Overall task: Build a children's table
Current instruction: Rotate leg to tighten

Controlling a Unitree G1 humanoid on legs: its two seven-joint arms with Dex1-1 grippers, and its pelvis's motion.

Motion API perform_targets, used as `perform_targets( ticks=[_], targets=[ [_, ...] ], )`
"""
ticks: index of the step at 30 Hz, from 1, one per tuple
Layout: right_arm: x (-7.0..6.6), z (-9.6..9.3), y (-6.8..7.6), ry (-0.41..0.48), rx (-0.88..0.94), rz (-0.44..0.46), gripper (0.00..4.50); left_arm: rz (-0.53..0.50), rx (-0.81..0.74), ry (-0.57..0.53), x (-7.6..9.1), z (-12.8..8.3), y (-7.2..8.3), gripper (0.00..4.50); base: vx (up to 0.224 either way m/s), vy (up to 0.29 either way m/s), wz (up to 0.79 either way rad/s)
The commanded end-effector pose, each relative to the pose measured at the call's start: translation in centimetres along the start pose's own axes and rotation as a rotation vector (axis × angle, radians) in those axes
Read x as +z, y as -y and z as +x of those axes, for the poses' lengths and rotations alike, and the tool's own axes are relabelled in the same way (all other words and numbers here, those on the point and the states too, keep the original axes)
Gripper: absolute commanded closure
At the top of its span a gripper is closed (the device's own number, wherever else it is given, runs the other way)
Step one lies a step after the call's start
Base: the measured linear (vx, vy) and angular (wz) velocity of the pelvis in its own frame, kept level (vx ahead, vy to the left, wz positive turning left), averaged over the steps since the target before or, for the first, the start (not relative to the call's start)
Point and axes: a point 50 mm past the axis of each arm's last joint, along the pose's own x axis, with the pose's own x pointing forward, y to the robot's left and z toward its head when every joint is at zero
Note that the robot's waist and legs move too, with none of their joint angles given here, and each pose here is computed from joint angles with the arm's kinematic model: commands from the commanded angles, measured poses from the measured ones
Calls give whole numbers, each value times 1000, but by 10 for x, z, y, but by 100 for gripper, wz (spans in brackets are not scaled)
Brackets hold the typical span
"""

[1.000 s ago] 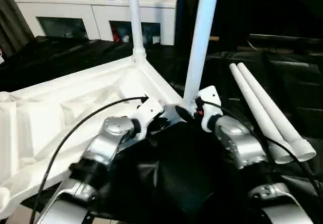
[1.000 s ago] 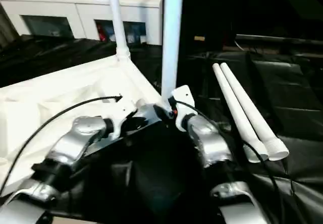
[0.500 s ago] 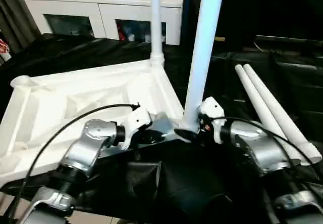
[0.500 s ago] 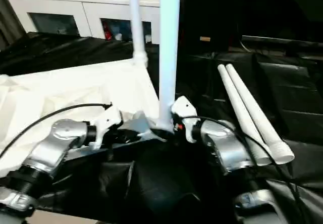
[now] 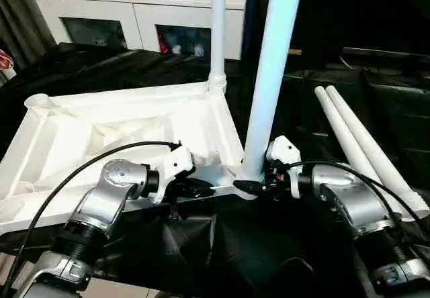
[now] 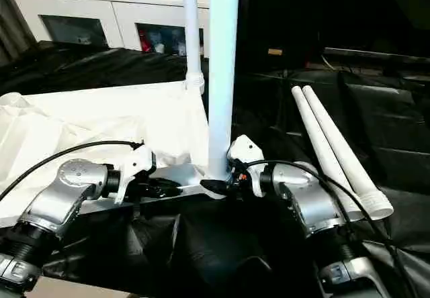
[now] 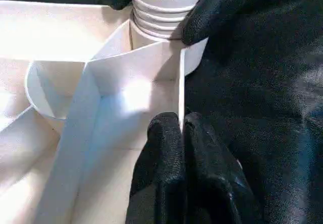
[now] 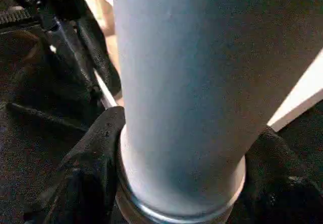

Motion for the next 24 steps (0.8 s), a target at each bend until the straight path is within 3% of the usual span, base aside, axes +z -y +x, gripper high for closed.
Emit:
perform_targets(
  ticks=[1, 8, 12, 13, 15, 18, 21, 24],
  targets=[
    [0, 7, 5, 16, -106, 39, 178, 35, 27, 63, 18, 8, -4, 450, 0, 0, 0],
    [-3, 38, 8, 15, -357, 169, 178, -56, 325, 66, 29, 37, -26, 450, 0, 0, 0],
    [1, 58, 10, 21, -525, 263, 178, -112, 413, 95, 42, 62, -24, 450, 0, 0, 0],
    [2, 60, 9, 29, -529, 275, 178, -106, 402, 97, 43, 65, -22, 450, 0, 0, 0],
    [3, 61, 9, 36, -530, 286, 122, -92, 385, 97, 43, 69, -19, 450, 0, 0, 0],
    [3, 60, 9, 44, -523, 296, 104, -55, 374, 92, 43, 71, -18, 450, 0, 0, 0],
    [4, 54, 14, 35, -556, 245, 74, -36, 370, 100, 45, 73, -18, 450, 0, 0, 0],
    [6, 42, 21, 33, -580, 202, 74, -9, 367, 110, 48, 75, -18, 450, 0, 0, 0]
  ],
)
